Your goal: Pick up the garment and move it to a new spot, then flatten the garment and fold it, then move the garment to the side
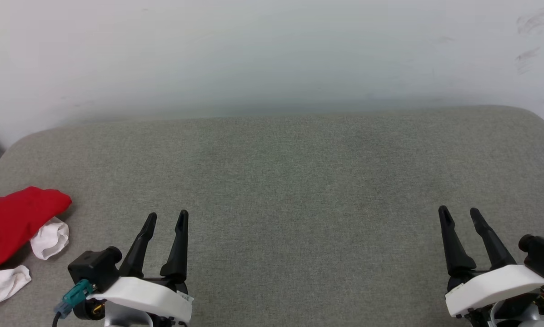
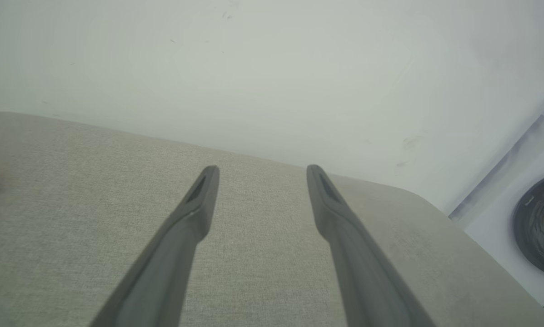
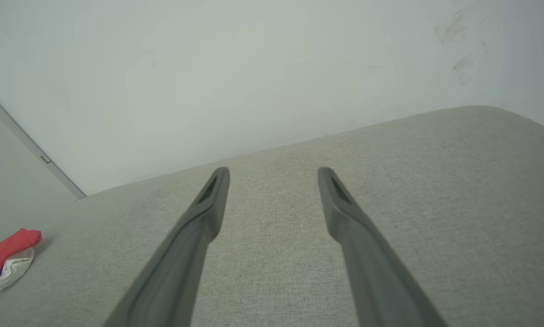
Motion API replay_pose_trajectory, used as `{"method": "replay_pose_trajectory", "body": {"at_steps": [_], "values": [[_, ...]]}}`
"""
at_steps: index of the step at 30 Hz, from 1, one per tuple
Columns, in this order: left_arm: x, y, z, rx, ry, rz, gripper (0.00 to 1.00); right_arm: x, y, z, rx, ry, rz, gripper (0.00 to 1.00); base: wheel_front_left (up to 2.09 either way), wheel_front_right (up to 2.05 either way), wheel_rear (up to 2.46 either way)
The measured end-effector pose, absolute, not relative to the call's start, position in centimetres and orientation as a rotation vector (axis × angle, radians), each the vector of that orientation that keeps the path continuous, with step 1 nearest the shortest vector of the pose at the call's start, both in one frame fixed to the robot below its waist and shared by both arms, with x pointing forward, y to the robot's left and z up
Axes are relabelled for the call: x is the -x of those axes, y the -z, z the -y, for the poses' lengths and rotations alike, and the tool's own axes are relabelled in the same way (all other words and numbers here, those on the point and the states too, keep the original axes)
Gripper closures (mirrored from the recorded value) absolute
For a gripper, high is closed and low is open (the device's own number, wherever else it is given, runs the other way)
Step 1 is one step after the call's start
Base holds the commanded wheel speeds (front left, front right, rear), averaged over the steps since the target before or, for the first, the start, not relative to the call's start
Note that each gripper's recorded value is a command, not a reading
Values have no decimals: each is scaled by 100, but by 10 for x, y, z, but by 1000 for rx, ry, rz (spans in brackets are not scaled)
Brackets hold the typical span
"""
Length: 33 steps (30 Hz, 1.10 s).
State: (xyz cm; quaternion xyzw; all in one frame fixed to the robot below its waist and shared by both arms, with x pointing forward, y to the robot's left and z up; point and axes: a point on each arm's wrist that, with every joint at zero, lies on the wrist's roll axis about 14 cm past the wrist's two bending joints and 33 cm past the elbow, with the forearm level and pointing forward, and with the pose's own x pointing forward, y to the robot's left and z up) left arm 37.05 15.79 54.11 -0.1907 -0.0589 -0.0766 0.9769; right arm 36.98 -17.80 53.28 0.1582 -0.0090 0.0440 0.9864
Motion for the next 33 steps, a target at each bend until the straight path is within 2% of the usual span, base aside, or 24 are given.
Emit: {"method": "replay_pose_trajectory", "body": {"at_steps": [22,33], "values": [[-365,-536,-154,184,164,134,0,-367,-536,178,-115,-83,19,0,0,0,0],[-365,-528,-161,119,134,126,0,-367,-537,183,-80,-65,35,0,0,0,0]]}}
